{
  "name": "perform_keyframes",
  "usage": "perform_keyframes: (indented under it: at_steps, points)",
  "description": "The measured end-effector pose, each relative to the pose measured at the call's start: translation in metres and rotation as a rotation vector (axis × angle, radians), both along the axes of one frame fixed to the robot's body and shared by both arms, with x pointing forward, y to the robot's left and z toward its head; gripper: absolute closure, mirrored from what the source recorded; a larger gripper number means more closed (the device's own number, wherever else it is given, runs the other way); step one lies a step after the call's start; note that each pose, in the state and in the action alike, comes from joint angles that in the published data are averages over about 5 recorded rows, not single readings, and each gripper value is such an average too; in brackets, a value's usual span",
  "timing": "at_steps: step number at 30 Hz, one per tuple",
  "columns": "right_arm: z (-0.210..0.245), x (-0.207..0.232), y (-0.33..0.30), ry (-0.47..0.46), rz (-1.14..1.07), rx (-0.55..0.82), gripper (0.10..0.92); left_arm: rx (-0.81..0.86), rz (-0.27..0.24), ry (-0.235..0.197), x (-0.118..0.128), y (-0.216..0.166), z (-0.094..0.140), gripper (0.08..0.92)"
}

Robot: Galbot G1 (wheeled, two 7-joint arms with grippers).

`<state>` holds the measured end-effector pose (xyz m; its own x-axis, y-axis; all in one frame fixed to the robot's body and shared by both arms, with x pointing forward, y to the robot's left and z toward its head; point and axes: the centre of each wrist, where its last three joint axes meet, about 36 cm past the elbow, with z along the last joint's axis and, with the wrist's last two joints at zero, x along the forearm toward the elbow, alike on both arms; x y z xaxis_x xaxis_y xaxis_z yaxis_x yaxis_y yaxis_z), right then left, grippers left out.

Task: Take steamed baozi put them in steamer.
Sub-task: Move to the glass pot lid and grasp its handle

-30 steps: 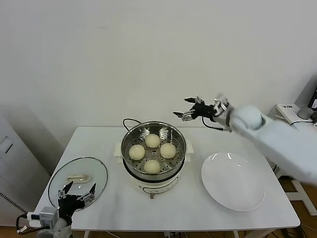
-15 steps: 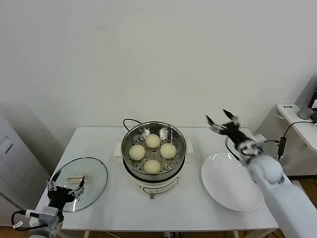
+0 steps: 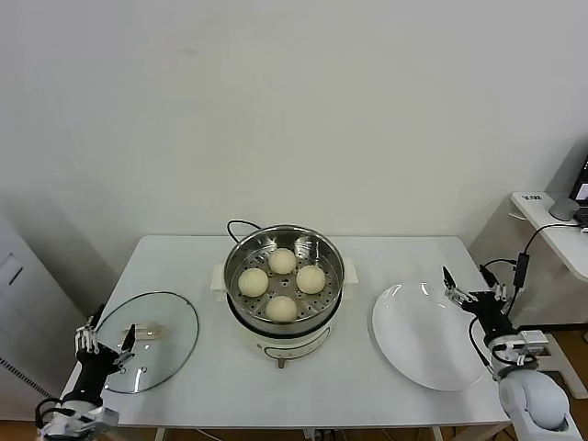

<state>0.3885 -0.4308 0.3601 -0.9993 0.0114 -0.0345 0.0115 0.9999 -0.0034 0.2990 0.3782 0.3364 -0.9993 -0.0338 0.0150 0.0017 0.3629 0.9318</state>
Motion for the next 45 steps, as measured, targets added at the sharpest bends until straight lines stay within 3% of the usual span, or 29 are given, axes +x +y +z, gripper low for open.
perform_keyframes:
  at_steps: [10,20,30,38,45]
  points:
    - [-0.013,-0.013,0.001,0.013,-0.03,-0.011,0.2,0.354,-0.106,-0.019,-0.001,0.024,-0.039,0.177]
    - [-0.022,-0.023,0.0,0.023,-0.037,-0.025,0.2,0.485,-0.156,-0.009,0.014,0.039,-0.058,0.177]
    - [-0.027,-0.029,-0.001,0.029,-0.034,-0.037,0.2,0.506,-0.161,0.012,0.032,0.046,-0.069,0.177]
    - [-0.03,-0.026,0.0,0.033,-0.026,-0.041,0.2,0.502,-0.136,0.014,0.045,0.046,-0.071,0.18]
    - [-0.029,-0.024,-0.001,0.03,-0.025,-0.043,0.2,0.487,-0.131,0.018,0.049,0.043,-0.072,0.341]
